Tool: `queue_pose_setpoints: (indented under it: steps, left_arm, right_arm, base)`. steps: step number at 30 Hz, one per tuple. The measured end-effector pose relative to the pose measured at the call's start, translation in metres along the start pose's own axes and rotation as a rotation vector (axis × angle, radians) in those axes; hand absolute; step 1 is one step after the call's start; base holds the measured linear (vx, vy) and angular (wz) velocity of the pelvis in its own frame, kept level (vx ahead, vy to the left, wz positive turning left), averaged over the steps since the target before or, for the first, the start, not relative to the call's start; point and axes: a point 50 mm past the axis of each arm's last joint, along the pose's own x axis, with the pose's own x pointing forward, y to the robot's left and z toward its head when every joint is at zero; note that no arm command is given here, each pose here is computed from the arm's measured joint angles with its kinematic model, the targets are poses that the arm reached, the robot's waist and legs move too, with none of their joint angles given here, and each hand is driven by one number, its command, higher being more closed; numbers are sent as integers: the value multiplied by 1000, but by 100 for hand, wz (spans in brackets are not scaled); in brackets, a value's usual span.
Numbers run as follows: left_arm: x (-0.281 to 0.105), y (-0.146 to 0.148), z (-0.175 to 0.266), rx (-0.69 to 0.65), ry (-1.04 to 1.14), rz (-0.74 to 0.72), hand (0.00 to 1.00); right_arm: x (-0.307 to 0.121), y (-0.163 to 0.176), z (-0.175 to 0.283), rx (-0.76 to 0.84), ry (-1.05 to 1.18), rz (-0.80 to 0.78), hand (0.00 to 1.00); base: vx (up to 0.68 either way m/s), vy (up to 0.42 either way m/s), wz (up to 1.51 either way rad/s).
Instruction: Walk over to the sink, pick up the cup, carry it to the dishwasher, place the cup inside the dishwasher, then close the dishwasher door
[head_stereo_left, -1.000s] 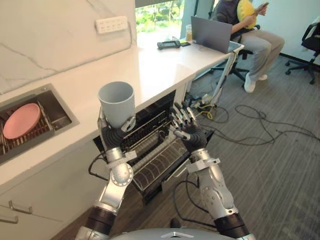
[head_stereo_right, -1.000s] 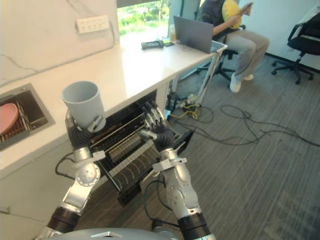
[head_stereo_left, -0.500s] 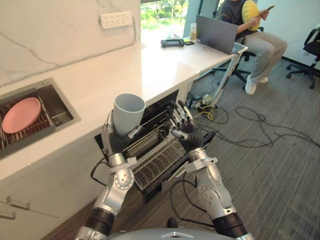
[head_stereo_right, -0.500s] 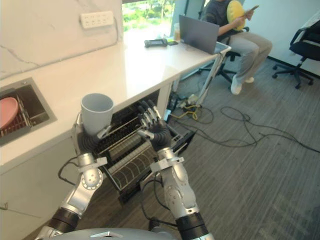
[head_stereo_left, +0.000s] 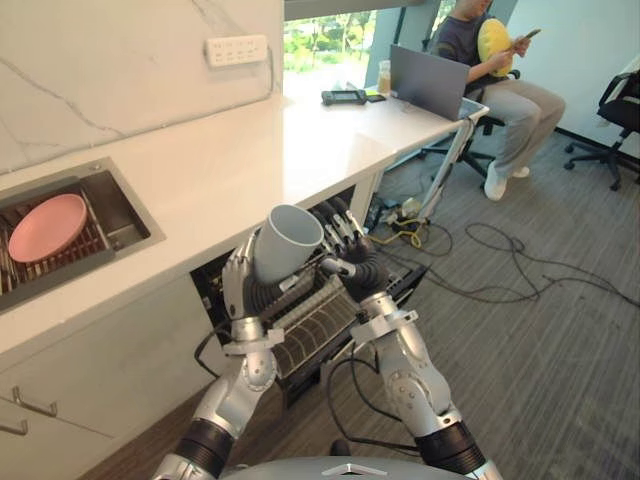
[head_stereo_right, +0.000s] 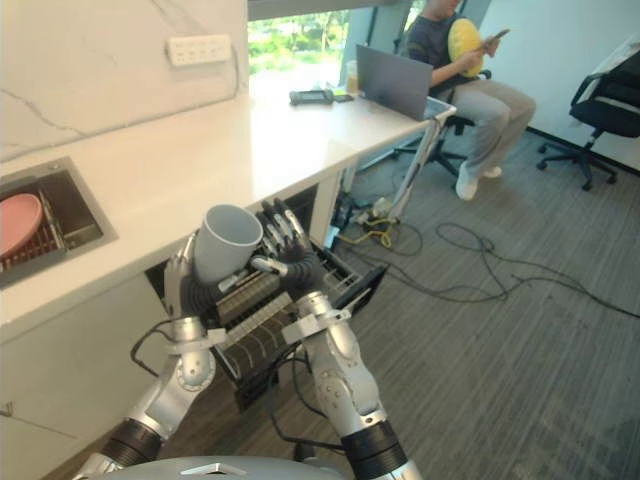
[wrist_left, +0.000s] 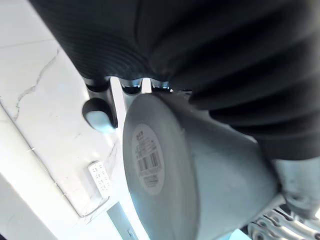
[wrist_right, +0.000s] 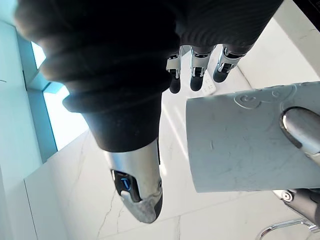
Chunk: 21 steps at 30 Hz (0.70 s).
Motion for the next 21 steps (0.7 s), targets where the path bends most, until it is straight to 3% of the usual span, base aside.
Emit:
queue_pose_setpoints:
  steps: [21]
  left_arm:
    - [-5, -8, 11, 0, -57, -41, 100]
  right_arm:
    - [-2, 5, -23, -50, 145, -57, 0]
  base:
    - [0, 0, 0]
